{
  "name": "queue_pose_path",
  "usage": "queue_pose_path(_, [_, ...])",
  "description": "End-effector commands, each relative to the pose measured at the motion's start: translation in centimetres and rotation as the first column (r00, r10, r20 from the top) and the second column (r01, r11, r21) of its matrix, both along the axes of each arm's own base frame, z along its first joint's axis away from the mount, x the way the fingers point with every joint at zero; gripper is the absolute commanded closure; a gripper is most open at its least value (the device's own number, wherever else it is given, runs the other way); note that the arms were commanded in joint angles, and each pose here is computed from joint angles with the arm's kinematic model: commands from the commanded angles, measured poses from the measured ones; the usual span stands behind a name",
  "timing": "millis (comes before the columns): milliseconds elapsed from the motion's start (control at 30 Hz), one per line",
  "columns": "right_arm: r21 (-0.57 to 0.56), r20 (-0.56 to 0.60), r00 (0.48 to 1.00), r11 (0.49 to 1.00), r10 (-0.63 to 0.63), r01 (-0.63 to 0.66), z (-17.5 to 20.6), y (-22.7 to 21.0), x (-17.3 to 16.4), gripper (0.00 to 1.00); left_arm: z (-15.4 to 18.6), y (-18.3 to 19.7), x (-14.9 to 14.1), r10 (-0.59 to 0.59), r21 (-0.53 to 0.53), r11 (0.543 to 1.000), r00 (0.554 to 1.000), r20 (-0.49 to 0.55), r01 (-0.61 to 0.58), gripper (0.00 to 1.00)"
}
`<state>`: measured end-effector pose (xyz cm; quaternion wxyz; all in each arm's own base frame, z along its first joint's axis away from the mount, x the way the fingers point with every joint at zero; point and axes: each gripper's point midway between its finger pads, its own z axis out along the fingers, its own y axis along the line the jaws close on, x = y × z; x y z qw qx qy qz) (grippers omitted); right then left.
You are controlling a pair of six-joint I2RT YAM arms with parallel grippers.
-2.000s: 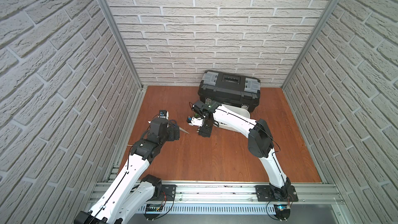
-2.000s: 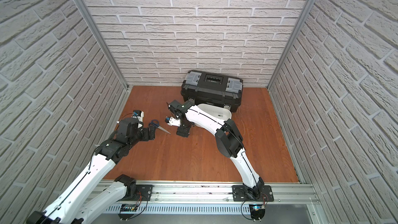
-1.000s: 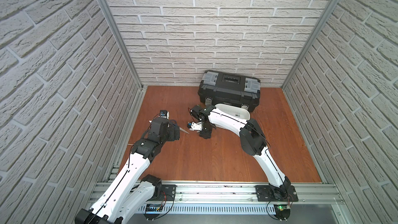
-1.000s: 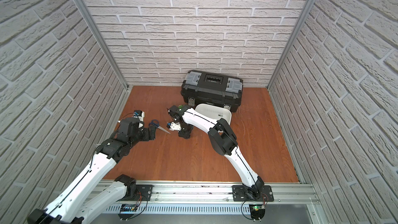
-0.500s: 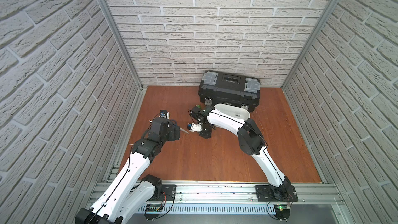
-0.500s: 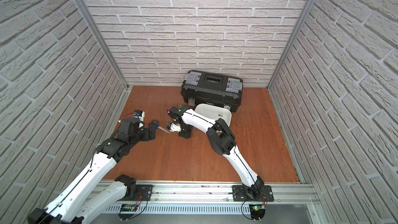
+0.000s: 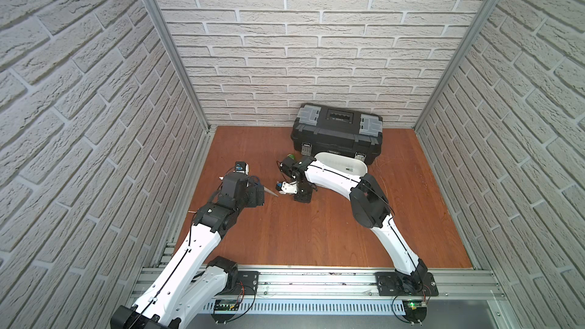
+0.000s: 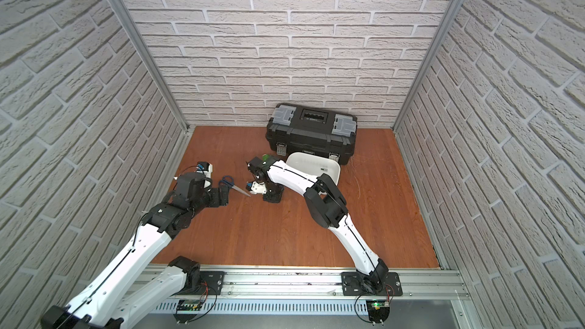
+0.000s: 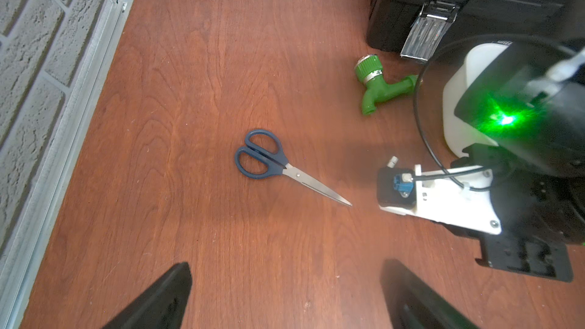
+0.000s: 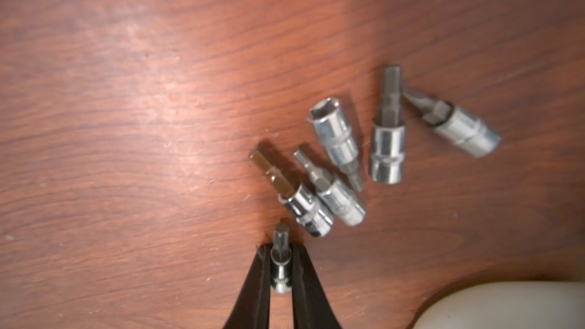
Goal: Put the bit on the desktop into the storage box
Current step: Pick up the screwdriver bit from the center of the board, then place the screwdriver bit in the storage box.
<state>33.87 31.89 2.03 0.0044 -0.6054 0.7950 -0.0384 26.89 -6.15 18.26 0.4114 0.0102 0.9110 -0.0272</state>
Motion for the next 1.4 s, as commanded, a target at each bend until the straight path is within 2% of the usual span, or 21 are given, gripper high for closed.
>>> queue_pose_path(0, [-0.003,0.001,1.0,1.0,0.005,-0.005,1.0,-0.5,-0.8,0.89,0.7,0.4,0.3,0.022,-0.002,1.0,0.999,0.024,-0.022,0.02])
queue_pose_path(367, [0.047,0.055,0.998,0.998,-0.04,0.037,3.9,-1.1,-1.1,0.93,0.6,0.3,0.3,0.02,-0.001,1.0,1.0,0.019,-0.019,0.02])
queue_pose_path(733, [0.18,0.165,0.975,0.976,-0.15,0.119,11.2,-2.5,0.7,0.95,0.6,0.1,0.3,0.012,-0.01,1.0,1.0,0.018,-0.012,0.02])
queue_pose_path(1033, [0.239,0.259,0.902,0.927,-0.346,0.288,16.0,-8.7,4.2,0.94,0.7,0.0,0.4,0.007,-0.016,1.0,1.0,0.017,-0.006,0.02])
queue_pose_path(1367, [0.225,0.236,0.807,0.839,-0.541,0.496,14.2,-15.7,7.1,0.94,0.6,-0.2,0.7,-0.001,-0.017,1.0,1.0,0.011,0.001,0.02])
